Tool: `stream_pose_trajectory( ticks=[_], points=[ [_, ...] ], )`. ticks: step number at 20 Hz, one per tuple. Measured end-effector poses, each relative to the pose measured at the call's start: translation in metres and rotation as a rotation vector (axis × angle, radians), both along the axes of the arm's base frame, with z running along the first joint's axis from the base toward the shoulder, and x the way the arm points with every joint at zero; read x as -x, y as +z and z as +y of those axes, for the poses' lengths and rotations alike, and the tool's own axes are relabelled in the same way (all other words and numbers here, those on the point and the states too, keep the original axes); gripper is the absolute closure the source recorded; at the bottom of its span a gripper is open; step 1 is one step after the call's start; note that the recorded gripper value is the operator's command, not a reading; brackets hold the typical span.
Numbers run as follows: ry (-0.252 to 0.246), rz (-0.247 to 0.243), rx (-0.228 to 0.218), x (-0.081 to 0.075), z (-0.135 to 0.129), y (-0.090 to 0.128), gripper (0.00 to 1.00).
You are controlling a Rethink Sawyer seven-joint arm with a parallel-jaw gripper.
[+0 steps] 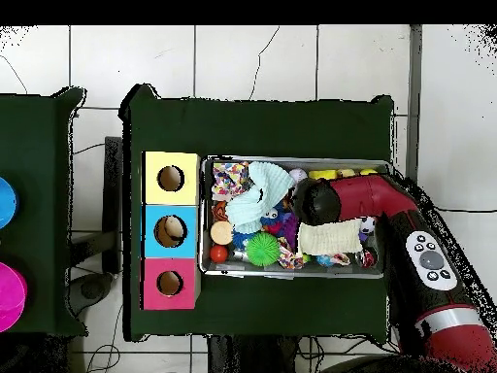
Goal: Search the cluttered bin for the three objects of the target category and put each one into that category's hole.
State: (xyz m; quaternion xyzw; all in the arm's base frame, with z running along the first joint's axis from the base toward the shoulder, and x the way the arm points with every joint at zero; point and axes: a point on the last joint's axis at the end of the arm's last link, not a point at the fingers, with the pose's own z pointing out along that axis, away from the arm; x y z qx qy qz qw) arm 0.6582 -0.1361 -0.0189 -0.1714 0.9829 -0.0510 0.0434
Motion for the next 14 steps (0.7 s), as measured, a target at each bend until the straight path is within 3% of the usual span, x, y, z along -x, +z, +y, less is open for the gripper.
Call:
stream_pose_trajectory(
  ticks=[14],
  points=[
    [-0.013, 0.004, 0.033, 0.003, -0.017, 0.012, 0.00]
  ],
)
